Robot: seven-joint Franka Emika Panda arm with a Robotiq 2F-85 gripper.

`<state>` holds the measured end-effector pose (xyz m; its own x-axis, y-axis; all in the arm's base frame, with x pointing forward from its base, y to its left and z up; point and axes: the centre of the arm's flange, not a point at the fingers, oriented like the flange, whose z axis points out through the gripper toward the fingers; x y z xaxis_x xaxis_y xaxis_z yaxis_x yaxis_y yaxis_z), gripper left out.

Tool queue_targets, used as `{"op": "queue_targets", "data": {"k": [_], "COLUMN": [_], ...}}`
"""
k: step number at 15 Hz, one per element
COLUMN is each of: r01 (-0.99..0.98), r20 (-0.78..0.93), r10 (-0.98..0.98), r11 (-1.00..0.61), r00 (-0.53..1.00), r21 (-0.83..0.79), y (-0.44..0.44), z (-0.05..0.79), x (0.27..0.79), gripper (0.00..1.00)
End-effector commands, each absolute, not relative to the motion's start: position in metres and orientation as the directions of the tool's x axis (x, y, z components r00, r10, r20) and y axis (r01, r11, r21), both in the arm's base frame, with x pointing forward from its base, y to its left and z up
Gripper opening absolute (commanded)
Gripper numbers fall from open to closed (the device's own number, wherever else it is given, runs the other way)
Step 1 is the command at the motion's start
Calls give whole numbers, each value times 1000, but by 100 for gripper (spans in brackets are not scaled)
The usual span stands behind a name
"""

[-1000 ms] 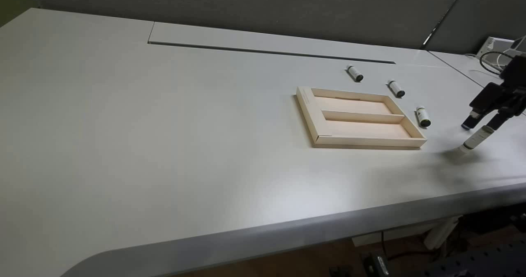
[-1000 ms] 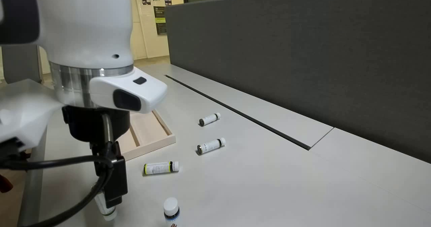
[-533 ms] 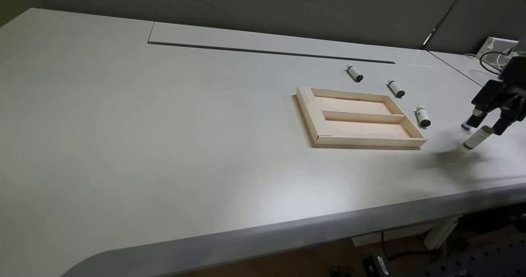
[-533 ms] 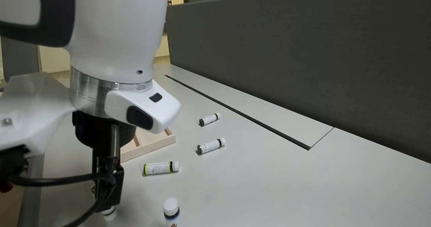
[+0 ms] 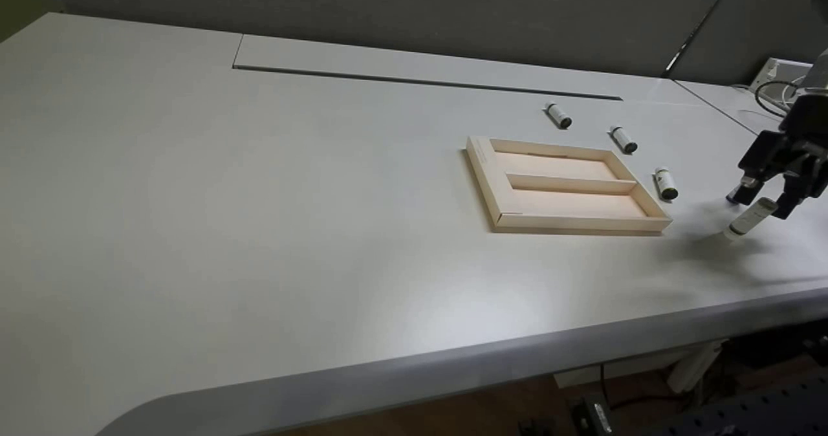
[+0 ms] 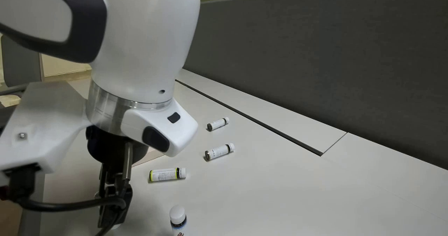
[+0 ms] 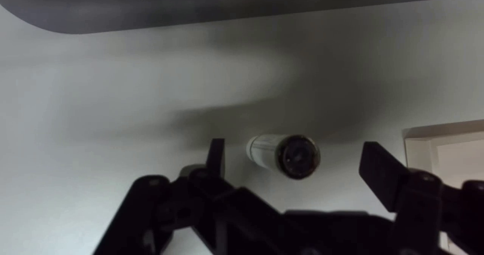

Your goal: Get the leftmost bottle on the table and put it in the left end of the lower half of the cardboard

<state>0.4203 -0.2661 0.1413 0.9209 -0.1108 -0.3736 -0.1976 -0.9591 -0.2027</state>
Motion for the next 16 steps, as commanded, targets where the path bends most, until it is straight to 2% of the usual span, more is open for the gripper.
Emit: {"op": "queue_targets", "data": {"k": [1, 9, 13, 16], "r01": [-243, -224, -122, -1], "r20": [-398, -401, -342, -202], "r10": [-147, -118, -29, 46], "r11": [-949, -947, -960, -974], "r00": [906, 909, 939, 978], "r21": [-202, -229, -252, -226], "y": [-273, -256, -219, -187], "z": [139, 173, 224, 251], "x": [431, 427, 419, 409], "gripper": [60, 5, 7, 7]}}
